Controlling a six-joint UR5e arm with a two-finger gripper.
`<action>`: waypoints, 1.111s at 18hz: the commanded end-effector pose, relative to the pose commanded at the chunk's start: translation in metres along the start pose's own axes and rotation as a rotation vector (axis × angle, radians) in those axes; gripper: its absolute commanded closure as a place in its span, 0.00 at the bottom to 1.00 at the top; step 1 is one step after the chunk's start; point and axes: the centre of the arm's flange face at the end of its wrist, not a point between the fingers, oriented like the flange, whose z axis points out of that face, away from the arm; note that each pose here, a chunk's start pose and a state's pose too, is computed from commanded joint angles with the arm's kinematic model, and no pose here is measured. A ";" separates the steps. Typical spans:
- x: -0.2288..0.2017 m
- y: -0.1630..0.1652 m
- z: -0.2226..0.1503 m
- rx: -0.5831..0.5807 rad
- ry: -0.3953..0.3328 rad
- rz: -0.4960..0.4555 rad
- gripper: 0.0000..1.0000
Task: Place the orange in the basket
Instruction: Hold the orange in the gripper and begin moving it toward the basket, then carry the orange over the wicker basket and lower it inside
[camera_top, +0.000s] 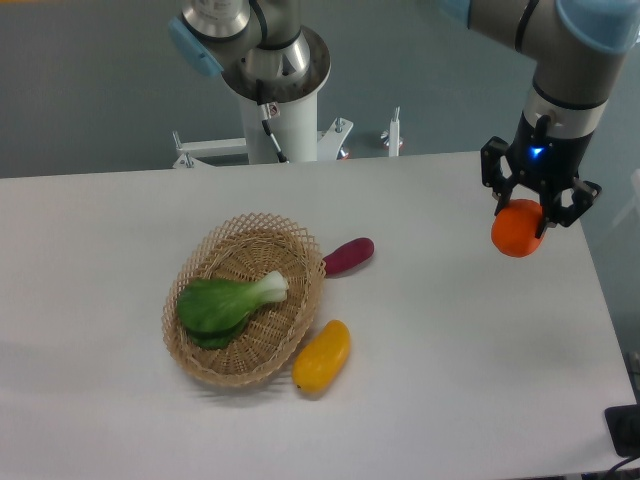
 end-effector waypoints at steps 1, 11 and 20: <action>0.001 -0.001 0.001 0.000 0.002 0.001 0.55; 0.002 -0.010 0.005 0.000 0.006 -0.048 0.55; 0.048 -0.102 0.005 0.022 0.026 -0.379 0.55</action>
